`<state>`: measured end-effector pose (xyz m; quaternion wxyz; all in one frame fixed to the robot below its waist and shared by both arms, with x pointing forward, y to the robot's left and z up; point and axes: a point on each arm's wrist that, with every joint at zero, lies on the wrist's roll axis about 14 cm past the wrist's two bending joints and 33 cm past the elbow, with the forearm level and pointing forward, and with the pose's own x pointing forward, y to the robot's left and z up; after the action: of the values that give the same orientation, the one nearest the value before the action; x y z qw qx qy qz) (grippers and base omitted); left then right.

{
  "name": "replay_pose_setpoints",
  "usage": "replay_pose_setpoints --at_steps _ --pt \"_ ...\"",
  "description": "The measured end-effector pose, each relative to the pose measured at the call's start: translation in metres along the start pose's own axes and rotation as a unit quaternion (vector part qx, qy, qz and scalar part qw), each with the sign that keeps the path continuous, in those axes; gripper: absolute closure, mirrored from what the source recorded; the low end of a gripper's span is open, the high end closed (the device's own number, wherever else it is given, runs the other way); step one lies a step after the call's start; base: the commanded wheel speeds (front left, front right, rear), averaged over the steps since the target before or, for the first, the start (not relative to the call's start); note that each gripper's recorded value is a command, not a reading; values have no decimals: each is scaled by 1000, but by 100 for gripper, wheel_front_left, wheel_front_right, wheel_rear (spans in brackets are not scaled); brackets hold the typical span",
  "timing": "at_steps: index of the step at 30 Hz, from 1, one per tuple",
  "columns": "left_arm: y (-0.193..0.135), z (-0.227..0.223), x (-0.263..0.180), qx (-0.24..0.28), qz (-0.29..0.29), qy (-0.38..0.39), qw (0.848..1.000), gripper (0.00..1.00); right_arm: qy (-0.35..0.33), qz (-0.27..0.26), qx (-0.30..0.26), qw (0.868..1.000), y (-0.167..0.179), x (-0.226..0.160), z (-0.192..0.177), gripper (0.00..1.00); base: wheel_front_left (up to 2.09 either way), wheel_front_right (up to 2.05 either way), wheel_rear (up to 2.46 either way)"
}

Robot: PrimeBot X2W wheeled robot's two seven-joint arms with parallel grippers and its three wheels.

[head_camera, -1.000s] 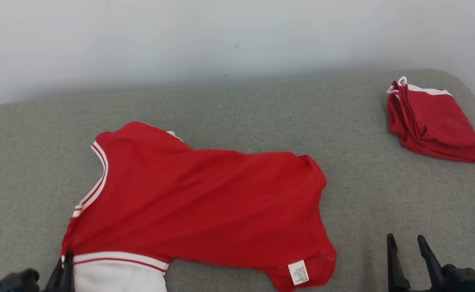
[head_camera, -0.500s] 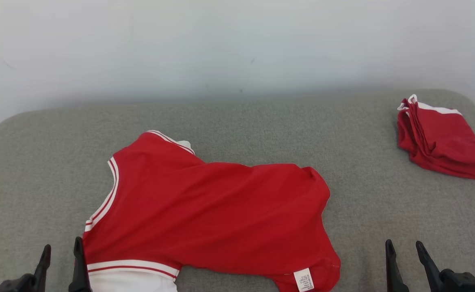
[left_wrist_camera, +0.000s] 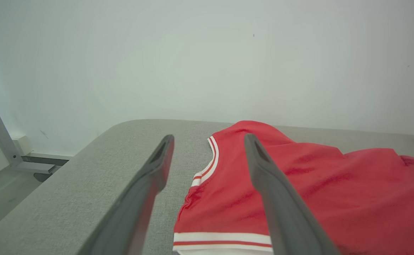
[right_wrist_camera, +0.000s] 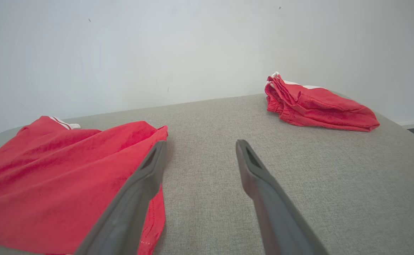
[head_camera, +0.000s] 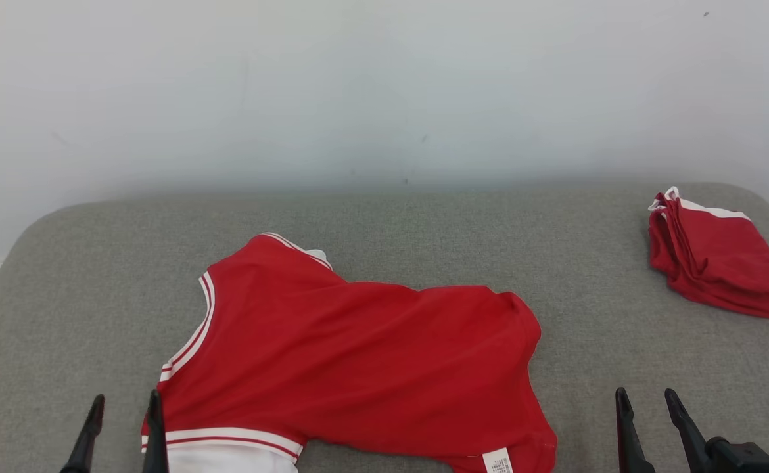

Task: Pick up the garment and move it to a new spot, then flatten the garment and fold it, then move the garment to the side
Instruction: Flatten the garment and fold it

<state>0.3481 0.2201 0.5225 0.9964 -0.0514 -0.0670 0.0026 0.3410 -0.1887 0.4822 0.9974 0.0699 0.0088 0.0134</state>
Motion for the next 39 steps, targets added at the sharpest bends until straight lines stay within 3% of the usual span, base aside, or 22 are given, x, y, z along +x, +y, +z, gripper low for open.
replay_pose_setpoints --at_steps 10,23,39 --pt "-17 2 -12 25 -53 4 998 0 -11 2 -1 1000 2 -8 7 0 0 0 0" --pt "12 -16 -26 6 3 33 999 0 -12 23 4 1000 15 -7 7 0 0 0 0" --pt "18 -20 -20 9 12 38 999 0 -23 51 1 998 33 -1 18 0 0 0 0"
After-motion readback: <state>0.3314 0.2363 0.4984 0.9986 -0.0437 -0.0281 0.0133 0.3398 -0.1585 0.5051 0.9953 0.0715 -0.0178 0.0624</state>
